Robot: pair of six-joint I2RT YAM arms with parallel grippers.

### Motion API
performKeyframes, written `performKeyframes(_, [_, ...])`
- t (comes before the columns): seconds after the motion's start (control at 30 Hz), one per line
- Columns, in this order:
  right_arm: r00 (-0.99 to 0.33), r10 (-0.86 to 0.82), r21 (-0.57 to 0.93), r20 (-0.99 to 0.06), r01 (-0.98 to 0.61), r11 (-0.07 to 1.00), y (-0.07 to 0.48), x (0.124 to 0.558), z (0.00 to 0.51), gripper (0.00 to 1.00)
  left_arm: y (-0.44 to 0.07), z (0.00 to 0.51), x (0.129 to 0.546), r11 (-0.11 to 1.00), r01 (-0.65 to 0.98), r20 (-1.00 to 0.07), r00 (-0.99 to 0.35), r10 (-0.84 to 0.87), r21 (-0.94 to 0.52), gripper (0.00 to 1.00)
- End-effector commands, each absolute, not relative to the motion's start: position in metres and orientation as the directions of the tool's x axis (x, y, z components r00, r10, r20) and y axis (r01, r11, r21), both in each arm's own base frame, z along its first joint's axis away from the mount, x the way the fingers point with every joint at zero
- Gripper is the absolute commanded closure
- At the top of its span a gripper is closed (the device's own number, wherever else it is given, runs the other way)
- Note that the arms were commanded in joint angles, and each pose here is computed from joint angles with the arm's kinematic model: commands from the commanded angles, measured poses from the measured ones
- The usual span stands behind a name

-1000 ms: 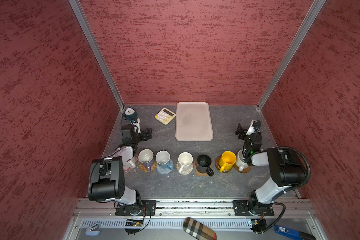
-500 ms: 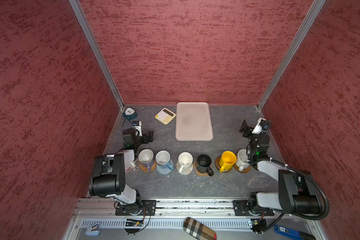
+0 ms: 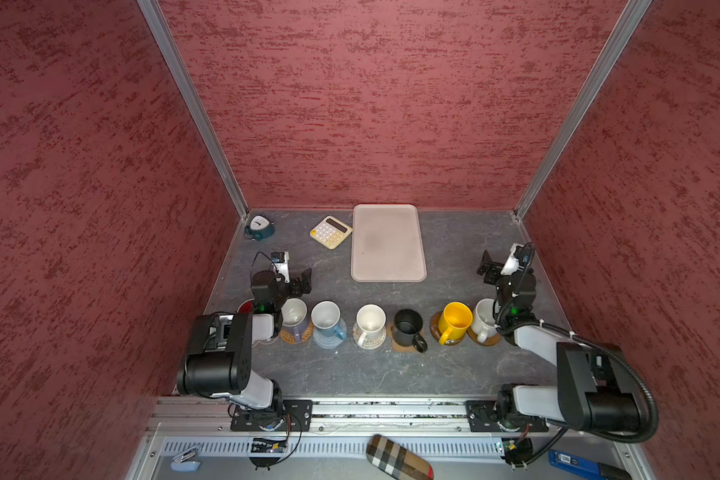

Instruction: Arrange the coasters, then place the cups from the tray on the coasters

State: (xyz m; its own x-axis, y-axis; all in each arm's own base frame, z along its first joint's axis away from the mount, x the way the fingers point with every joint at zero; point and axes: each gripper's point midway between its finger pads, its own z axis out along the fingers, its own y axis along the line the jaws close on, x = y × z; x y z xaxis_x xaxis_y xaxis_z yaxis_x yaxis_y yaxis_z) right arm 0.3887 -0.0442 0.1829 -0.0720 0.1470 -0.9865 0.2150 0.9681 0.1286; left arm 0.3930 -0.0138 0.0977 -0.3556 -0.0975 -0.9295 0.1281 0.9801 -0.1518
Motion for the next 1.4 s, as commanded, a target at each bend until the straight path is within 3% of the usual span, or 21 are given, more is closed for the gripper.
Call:
performKeyframes(0.0, [-0.073,0.125,0.106,-0.989,0.228,0.968,-0.048,0.381,0.179,0.01,-0.009,0.115,0.399,0.987,0.114,-0.961,-0.265,-0.076,-0.11,0.0])
performKeyframes(0.23, [-0.093,0.131,0.108,-0.987,0.217,0.97,-0.045,0.379,0.163,0.01,-0.009,0.115,0.399,0.987,0.115,-0.961,-0.267,-0.077,-0.111,0.0])
performKeyframes(0.63, [-0.009,0.108,0.104,-0.994,0.194,0.976,-0.043,0.368,0.155,0.01,-0.005,0.114,0.4,0.991,0.083,-0.961,-0.264,-0.079,-0.104,0.0])
performKeyframes(1.37, [-0.097,0.098,0.081,-0.99,0.16,0.984,-0.036,0.387,0.134,0.01,-0.005,0.114,0.4,0.991,0.082,-0.961,-0.265,-0.079,-0.104,0.0])
